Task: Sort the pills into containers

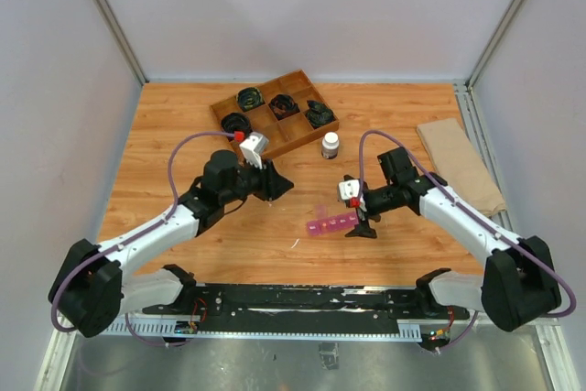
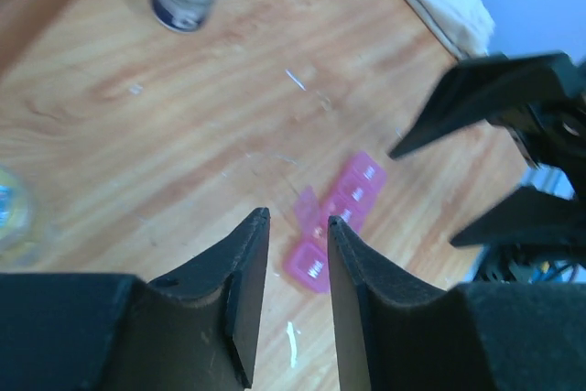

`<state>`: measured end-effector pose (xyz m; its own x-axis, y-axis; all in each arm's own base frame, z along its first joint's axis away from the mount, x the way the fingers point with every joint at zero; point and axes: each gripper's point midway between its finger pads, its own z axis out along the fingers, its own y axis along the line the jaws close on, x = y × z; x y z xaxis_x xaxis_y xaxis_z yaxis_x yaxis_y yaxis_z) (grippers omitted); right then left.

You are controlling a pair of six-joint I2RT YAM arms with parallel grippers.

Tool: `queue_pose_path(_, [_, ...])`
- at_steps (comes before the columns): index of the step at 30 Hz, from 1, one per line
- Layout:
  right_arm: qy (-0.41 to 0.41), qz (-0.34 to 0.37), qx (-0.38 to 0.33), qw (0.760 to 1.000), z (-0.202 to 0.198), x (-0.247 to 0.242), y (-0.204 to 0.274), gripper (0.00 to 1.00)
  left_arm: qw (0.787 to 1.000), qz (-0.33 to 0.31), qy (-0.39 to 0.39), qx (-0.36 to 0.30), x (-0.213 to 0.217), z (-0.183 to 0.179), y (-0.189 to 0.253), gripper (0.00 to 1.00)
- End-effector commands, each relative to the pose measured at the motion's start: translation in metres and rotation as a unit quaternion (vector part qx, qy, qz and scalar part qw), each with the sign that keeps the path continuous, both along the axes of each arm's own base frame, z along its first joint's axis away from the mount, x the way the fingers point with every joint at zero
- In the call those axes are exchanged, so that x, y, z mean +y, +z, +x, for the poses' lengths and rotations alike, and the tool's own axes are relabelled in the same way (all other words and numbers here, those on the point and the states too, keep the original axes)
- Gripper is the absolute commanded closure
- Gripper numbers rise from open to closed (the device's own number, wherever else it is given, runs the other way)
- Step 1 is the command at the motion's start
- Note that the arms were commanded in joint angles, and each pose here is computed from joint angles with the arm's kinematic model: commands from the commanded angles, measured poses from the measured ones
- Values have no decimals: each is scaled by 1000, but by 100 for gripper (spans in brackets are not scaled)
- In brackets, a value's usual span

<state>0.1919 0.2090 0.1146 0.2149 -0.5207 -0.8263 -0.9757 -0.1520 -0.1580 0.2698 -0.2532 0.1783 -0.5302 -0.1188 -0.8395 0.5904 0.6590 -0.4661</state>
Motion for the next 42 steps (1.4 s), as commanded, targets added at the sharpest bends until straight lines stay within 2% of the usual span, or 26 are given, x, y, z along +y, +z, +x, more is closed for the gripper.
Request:
queue_pose_path(1, [17,-50,-23,998,11,-10,-20,3,998,-39,-41,-15,-30,-15,8,67])
queue_pose_path(7, [3,-110,-8,994,21,-16,-49,12,1000,-20,-13,14,-32,-10,-31,81])
queue_pose_path(21, [9,-137,-1,991,27,-17,-61,18,999,-24,-31,20,-38,-13,-65,80])
queue_pose_path(26, [24,-143,-5,989,27,-18,-63,20,997,-51,-42,28,-43,-20,-63,80])
queue_pose_path(42, [27,-145,2,989,31,-16,-67,25,998,-47,-23,40,-40,-15,-78,77])
